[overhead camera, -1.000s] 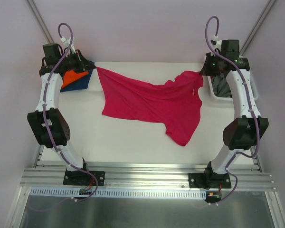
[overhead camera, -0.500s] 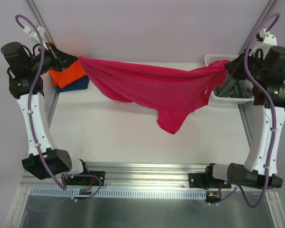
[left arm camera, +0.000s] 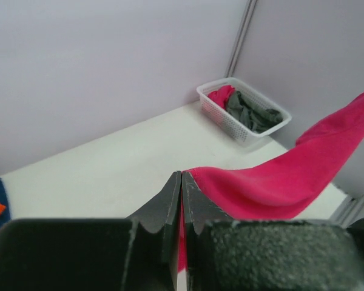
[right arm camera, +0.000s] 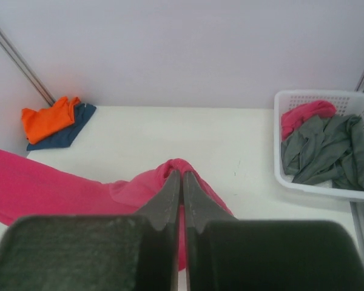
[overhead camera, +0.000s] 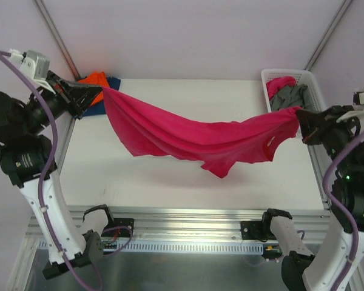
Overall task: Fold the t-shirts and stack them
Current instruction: Flatten the tshirt out
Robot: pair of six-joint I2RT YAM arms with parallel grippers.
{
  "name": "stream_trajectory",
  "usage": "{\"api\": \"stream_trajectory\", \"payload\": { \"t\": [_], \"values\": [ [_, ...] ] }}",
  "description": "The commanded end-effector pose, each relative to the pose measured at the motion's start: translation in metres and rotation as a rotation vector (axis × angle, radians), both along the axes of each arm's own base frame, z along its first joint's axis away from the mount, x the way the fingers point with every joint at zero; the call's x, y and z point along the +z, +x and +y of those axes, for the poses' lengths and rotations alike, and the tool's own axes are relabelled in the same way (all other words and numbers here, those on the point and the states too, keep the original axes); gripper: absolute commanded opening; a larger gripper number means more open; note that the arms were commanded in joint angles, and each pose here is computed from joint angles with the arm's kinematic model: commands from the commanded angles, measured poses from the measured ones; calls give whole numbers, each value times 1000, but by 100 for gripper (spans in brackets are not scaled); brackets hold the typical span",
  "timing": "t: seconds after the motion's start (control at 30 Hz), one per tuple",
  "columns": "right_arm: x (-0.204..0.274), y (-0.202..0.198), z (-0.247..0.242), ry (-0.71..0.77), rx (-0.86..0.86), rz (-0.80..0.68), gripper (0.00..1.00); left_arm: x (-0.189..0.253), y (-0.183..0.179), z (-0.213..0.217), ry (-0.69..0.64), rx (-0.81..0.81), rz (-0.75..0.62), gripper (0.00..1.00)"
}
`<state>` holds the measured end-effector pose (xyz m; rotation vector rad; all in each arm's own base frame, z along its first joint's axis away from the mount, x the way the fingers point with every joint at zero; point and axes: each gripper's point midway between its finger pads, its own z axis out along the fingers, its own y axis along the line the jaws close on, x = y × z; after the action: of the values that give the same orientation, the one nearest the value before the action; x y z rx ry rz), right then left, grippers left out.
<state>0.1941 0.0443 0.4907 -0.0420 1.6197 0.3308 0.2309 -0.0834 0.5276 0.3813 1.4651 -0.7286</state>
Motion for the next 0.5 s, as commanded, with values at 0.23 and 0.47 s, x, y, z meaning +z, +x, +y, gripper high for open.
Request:
{"api": "stream_trajectory", "payload": {
  "t": [0.23, 0.47],
  "values": [
    [36, -28, -17, -115, -110, -125, 1, -20, -10, 15, 179, 139, -82, 0],
    [27, 0, -31, -127, -158, -70, 1, -49, 32, 39, 200, 180, 2, 0]
  ]
}}
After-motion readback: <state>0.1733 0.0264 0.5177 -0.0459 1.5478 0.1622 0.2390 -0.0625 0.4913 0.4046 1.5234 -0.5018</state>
